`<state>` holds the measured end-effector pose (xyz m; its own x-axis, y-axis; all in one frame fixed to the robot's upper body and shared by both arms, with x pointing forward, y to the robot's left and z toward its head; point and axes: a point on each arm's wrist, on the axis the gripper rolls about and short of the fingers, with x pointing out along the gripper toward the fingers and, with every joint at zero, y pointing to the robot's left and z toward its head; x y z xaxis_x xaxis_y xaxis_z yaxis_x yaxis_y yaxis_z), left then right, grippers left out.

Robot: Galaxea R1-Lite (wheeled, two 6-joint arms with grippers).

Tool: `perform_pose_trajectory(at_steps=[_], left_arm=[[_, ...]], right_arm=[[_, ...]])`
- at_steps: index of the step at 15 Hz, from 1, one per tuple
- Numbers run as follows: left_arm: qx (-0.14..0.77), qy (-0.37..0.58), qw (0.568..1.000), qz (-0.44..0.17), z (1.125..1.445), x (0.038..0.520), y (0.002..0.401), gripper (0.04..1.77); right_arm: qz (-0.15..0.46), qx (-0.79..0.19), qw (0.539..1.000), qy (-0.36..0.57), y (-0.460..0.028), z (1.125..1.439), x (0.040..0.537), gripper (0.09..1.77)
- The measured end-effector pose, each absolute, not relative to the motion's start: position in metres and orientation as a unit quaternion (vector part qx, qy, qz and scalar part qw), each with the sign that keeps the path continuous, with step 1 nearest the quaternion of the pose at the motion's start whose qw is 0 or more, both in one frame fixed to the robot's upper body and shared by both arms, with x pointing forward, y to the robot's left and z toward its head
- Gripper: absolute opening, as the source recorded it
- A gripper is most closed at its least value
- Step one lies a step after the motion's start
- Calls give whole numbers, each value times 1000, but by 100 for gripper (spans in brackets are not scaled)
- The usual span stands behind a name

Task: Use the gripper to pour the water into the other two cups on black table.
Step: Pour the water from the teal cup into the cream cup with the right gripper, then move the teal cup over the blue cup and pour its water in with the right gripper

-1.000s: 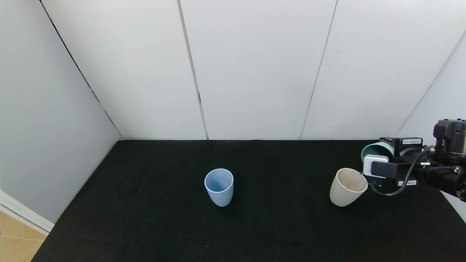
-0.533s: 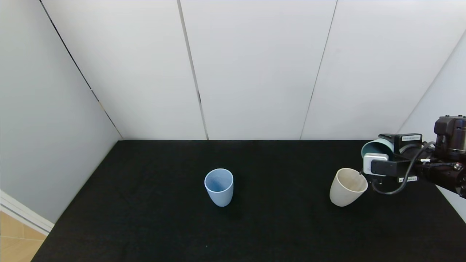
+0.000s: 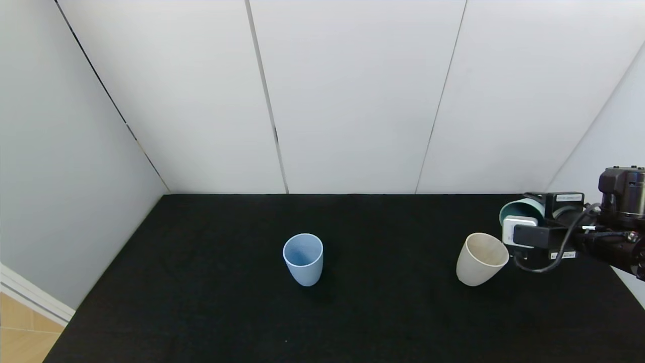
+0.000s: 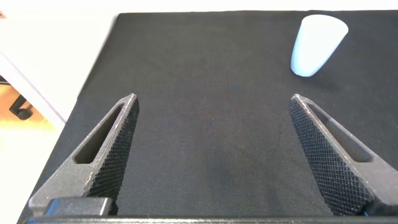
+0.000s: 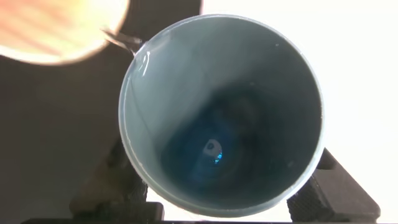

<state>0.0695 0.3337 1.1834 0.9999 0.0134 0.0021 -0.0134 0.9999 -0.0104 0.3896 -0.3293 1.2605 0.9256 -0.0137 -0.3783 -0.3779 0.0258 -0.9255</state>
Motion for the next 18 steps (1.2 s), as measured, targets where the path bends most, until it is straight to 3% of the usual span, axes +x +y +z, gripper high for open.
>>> perform_pose_trajectory(at_steps=[8, 14, 18], left_arm=[[-5, -1, 1000, 7, 1183, 70, 334, 172], [-5, -1, 1000, 7, 1183, 70, 334, 172], [-5, -1, 1000, 7, 1183, 70, 334, 172]], right_arm=[[147, -538, 817, 150, -304, 1266, 386, 120], [187, -417, 876, 155, -262, 1295, 386, 120], [232, -362, 890, 153, -223, 1314, 381, 120]])
